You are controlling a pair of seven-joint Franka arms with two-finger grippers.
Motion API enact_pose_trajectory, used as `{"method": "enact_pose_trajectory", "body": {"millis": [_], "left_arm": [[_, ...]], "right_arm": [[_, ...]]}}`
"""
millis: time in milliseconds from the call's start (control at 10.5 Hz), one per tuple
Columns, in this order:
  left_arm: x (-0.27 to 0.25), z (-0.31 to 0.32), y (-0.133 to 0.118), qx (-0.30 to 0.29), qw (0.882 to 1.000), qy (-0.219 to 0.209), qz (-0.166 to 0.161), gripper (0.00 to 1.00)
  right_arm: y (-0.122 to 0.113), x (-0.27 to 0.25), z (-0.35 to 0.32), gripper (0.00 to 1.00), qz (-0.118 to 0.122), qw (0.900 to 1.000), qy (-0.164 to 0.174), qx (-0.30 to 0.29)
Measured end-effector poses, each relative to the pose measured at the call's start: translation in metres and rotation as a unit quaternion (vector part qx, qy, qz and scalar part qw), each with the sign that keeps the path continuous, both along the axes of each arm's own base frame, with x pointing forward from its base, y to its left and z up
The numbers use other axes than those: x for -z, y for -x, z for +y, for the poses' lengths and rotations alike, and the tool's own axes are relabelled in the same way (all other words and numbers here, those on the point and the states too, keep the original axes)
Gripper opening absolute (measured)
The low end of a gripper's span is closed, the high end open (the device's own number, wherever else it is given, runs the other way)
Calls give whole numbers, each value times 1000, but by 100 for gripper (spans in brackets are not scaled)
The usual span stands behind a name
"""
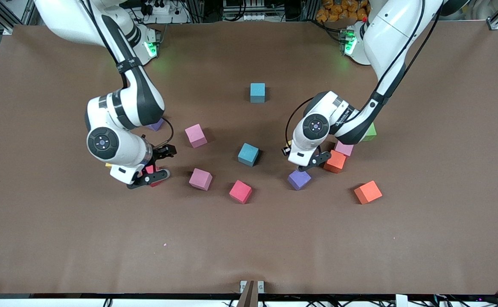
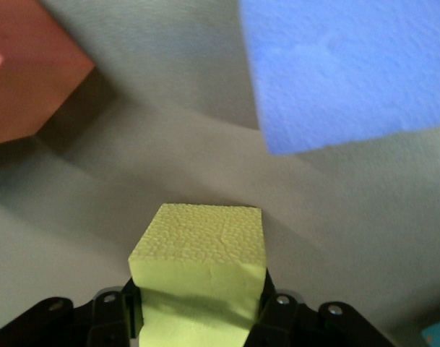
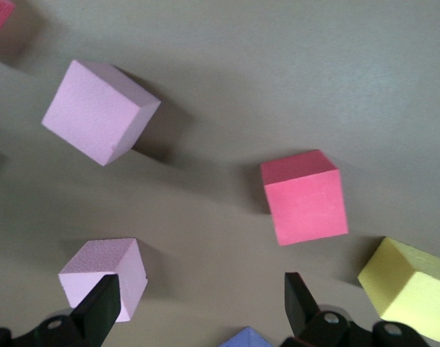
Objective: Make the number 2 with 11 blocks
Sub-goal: 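Grasp the yellow block with the left gripper while the right gripper grasps pink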
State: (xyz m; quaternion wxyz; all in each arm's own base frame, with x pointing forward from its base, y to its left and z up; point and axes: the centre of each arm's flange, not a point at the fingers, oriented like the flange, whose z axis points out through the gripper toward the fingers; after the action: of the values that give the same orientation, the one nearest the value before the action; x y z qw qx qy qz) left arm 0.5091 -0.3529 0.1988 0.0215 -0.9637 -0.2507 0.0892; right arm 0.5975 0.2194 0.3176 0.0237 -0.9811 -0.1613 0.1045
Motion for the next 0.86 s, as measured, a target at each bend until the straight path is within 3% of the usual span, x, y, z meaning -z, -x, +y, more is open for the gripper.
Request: {"method": "enact_pose_trajectory", "body": {"millis": [286, 572, 858], "left_arm": [[-11, -9, 27, -84, 996, -22, 3, 54], [-24, -39, 93, -154, 987, -50, 9, 54], [-15, -45, 147, -214, 975, -62, 6, 54]], "right_arm": [[12, 13, 11, 100, 2, 1000, -1, -8], [42, 32, 13, 100, 1, 1000, -3, -18], [68, 26, 26, 100, -2, 998, -15, -64]]}}
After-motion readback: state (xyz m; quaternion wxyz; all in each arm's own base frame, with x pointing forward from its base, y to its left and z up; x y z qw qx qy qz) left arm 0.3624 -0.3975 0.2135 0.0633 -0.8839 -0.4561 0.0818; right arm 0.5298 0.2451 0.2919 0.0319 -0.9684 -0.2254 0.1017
